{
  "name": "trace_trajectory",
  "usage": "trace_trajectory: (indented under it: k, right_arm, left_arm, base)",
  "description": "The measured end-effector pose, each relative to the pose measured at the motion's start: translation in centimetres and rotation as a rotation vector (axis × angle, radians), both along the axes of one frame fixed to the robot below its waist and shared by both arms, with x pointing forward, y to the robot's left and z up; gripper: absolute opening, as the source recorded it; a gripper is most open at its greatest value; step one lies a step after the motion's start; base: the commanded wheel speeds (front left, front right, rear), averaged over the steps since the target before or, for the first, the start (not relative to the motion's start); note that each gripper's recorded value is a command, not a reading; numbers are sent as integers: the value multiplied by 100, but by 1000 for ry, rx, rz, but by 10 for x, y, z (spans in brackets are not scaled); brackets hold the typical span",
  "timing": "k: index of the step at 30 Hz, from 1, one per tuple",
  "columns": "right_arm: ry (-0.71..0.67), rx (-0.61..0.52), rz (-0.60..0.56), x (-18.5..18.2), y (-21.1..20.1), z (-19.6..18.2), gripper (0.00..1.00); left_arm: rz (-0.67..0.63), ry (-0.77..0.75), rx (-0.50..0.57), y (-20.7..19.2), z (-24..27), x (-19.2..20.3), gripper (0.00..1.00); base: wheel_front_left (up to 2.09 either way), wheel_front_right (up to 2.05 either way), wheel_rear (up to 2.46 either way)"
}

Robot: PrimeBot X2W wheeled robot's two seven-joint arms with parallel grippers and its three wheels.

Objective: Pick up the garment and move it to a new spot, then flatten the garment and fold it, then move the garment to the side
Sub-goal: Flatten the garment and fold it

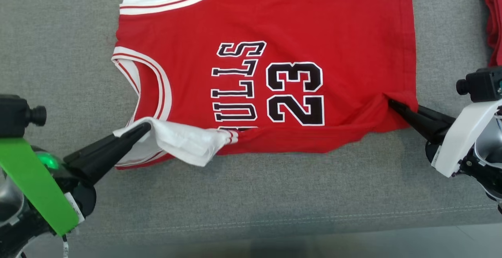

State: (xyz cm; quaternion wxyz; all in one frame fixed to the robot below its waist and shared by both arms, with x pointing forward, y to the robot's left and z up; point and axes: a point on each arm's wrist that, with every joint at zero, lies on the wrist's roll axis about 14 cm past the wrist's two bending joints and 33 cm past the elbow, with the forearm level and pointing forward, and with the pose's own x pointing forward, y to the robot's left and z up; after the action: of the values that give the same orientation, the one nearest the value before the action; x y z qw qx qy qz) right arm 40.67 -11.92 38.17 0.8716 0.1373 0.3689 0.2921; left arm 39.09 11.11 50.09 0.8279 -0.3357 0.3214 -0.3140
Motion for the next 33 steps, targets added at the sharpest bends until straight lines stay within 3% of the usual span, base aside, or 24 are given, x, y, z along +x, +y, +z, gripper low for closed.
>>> trace_trajectory:
  k: [7, 18, 29, 30, 31, 32, 33]
  right_arm:
    - [72, -3, 1, 1, 2, -18, 0]
    - [17, -19, -33, 23, -10, -5, 0]
    - [50, -48, 6, 26, -3, -16, 0]
    - [49, -56, 7, 26, -4, -18, 10]
    - [42, -63, 7, 28, -4, -18, 100]
    - [14, -65, 0, 35, -4, -15, 100]
    - [-3, -65, -7, 39, -4, -12, 100]
  left_arm:
    - [-43, 96, 46, -2, -26, 27, 0]
    - [-106, 137, 114, -8, -42, 56, 0]
    - [-108, 197, 133, -13, -64, 74, 0]
    - [-101, 196, 147, -11, -66, 77, 0]
    - [-87, 200, 157, -8, -68, 80, 28]
    - [-75, 192, 193, -3, -73, 86, 100]
    - [-71, 183, 222, 0, -77, 88, 100]
  base:
    - [0, 0, 0]
    - [0, 0, 0]
    - [0, 0, 0]
    - [0, 0, 0]
    - [0, 0, 0]
    - [0, 0, 0]
    - [0, 0, 0]
